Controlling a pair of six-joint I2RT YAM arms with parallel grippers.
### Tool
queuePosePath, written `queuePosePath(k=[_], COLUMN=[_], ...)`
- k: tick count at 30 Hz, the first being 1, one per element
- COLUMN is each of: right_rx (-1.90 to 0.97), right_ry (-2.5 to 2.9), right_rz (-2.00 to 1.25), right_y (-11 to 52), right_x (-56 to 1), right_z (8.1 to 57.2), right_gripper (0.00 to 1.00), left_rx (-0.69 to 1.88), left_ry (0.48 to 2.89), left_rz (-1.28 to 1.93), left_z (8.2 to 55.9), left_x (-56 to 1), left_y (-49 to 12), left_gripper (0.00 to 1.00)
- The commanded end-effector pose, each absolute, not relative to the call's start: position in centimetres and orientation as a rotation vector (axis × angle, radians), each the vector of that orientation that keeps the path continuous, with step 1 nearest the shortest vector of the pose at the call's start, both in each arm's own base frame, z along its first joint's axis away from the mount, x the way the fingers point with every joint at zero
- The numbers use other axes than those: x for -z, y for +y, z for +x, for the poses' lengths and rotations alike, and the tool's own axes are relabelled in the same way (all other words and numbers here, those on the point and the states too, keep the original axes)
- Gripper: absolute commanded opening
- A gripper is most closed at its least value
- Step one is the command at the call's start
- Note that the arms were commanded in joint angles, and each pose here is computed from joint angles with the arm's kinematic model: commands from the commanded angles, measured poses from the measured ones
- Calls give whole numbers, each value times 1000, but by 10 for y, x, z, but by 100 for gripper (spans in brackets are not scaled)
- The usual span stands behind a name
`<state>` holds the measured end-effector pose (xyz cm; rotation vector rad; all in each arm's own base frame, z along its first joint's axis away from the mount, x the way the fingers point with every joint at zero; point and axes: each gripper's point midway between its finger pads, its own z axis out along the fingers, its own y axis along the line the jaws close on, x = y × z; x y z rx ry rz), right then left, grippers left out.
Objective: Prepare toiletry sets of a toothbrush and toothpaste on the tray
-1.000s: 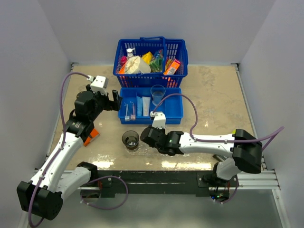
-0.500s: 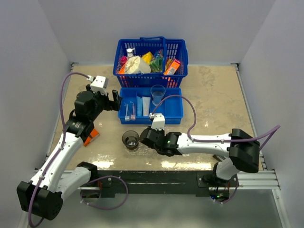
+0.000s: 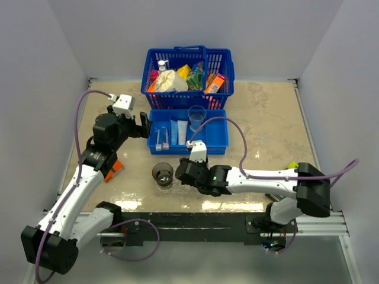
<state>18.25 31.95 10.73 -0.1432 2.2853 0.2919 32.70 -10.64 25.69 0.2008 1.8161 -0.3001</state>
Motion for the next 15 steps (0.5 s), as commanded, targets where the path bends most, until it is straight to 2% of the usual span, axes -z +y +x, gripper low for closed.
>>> queuePosePath(k=[1, 6, 10, 15], right_rx=[-443, -433, -445, -423], right_ry=[2182, 2135, 2210, 2253], right_rz=[-195, -296, -232, -124], right_y=[328, 306, 274, 240], right_x=[-173, -210, -200, -178], right_z=[182, 198, 223, 232], right_gripper=[62, 67, 67, 65], left_rx=[294, 301, 300, 296], left_ry=[1780, 1777, 1777, 1778], left_rz=[206, 209, 208, 207], left_z=[327, 326, 326, 326], left_x=[-264, -265, -265, -265], left_y=[-107, -108, -108, -107], left_gripper=[96, 96, 96, 96])
